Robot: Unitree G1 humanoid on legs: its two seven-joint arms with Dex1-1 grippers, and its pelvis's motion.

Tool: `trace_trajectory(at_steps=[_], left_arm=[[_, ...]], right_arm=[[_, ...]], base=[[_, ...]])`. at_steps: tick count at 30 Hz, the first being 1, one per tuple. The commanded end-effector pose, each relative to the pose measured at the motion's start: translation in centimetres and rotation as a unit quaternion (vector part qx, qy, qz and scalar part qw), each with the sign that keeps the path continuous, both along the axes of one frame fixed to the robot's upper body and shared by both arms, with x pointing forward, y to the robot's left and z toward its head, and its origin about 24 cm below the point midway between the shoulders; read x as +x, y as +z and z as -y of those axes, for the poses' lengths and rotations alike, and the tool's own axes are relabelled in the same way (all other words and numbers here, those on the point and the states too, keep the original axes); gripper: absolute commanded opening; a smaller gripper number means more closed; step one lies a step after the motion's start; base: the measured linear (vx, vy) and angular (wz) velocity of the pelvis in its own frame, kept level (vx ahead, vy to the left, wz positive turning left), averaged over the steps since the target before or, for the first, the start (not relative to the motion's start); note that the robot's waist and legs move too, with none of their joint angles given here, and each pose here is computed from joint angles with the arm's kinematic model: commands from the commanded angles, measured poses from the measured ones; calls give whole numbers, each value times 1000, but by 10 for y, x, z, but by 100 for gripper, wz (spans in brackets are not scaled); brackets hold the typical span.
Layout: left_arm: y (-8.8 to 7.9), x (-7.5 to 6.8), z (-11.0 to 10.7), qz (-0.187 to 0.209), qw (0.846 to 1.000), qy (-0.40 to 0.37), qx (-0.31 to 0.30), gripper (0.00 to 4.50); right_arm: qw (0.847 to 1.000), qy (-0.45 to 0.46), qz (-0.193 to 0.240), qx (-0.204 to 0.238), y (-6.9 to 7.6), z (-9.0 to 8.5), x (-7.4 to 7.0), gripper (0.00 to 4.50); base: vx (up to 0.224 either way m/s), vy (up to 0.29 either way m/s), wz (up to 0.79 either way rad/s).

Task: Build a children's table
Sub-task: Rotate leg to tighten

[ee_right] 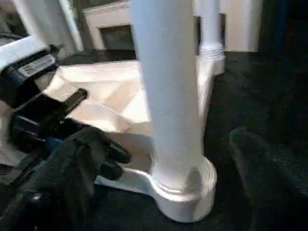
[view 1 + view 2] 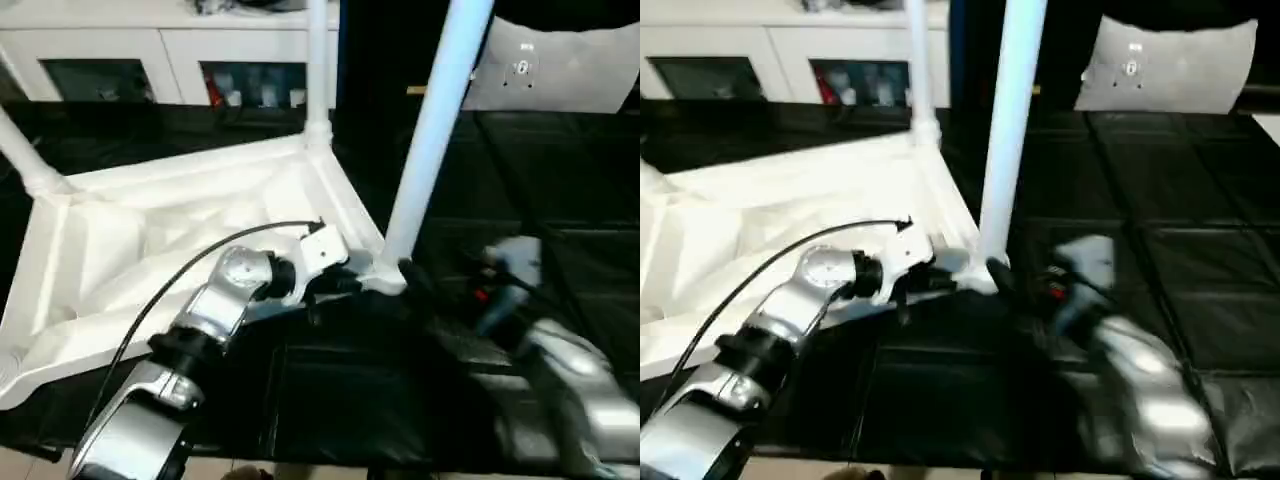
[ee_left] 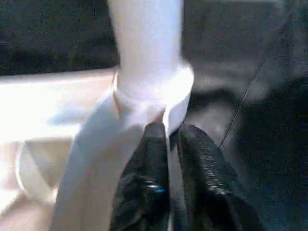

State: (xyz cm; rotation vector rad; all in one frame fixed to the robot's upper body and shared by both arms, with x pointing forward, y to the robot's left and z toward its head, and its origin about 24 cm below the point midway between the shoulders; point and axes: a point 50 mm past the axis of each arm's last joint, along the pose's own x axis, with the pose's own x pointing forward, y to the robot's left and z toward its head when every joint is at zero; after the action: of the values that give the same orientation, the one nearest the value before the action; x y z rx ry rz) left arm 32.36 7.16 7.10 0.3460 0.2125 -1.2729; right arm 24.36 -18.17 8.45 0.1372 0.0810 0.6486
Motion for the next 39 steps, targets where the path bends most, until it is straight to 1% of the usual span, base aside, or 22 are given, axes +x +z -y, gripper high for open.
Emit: trace_trajectory(at_steps=[1, 3, 4, 6, 8, 9, 11, 12, 13, 16, 18, 19, 20, 22, 24, 25, 26, 28, 32, 35, 37, 39], left_arm=[[10, 1, -2, 13, 1000, -2, -14, 73], [15, 1, -5, 15, 1000, 4, -18, 96], [18, -1, -12, 15, 1000, 14, -8, 100], [19, -3, -19, 8, 1000, 29, -3, 132], [20, -5, -23, 3, 999, 38, -1, 138], [21, -10, -31, -10, 998, 55, -5, 142], [16, -30, -54, -41, 996, 85, 5, 151], [16, -30, -54, -41, 996, 85, 5, 163], [12, -50, -68, -64, 992, 106, 15, 174], [14, -74, -79, -88, 988, 130, 11, 186], [16, -86, -82, -99, 984, 148, 5, 207], [16, -87, -82, -100, 984, 149, 4, 207], [17, -96, -84, -105, 980, 166, 5, 207], [15, -101, -85, -108, 978, 177, 9, 223], [11, -108, -89, -111, 971, 211, 21, 240], [9, -113, -93, -103, 962, 250, 33, 250], [9, -113, -93, -103, 962, 250, 33, 250], [7, -115, -97, -96, 949, 297, 36, 250], [4, -114, -101, -94, 940, 325, 51, 250], [0, -113, -108, -92, 929, 350, 79, 250], [0, -110, -114, -91, 917, 376, 93, 250], [1, -110, -116, -94, 912, 388, 97, 250]], right_arm=[[1000, 15, 11, 12, 9, -2, -2, 449], [999, 21, 16, 26, 15, -7, 0, 450], [999, 20, 22, 33, 19, -14, 5, 450], [999, 19, 27, 39, 23, -20, 9, 450], [999, 18, 30, 41, 24, -24, 10, 450], [997, 29, 29, 60, 27, -31, 12, 450], [996, 44, 32, 74, 32, -47, 16, 450], [996, 44, 32, 74, 32, -47, 16, 450], [995, 54, 33, 77, 34, -60, 19, 450], [997, 39, 16, 69, 28, -74, 28, 450], [998, 38, -2, 55, 21, -84, 33, 450], [998, 39, -4, 55, 21, -85, 33, 450], [997, 58, -14, 48, 18, -95, 33, 450], [996, 68, -15, 47, 19, -101, 33, 450], [995, 93, 5, 36, 23, -112, 33, 450], [996, 84, 17, 28, 26, -115, 34, 450], [996, 84, 17, 28, 26, -115, 34, 450], [997, 63, 20, 29, 26, -113, 35, 450], [997, 72, 16, 24, 21, -112, 34, 450], [998, 63, 9, 18, 16, -116, 45, 450], [999, 48, 1, -7, 12, -125, 62, 450], [999, 34, 0, -18, 11, -129, 72, 450]], base=[[0, 0, 0], [0, 0, 0], [0, 0, 0], [0, 0, 0], [0, 0, 0], [0, 0, 0], [0, 0, 0], [0, 0, 0], [0, 0, 0], [0, 0, 0], [0, 0, 0], [0, 0, 0], [0, 0, 0], [0, 0, 0], [0, 0, 0], [0, 0, 0], [0, 0, 0], [0, 0, 0], [0, 0, 0], [0, 0, 0], [0, 0, 0], [0, 0, 0]])
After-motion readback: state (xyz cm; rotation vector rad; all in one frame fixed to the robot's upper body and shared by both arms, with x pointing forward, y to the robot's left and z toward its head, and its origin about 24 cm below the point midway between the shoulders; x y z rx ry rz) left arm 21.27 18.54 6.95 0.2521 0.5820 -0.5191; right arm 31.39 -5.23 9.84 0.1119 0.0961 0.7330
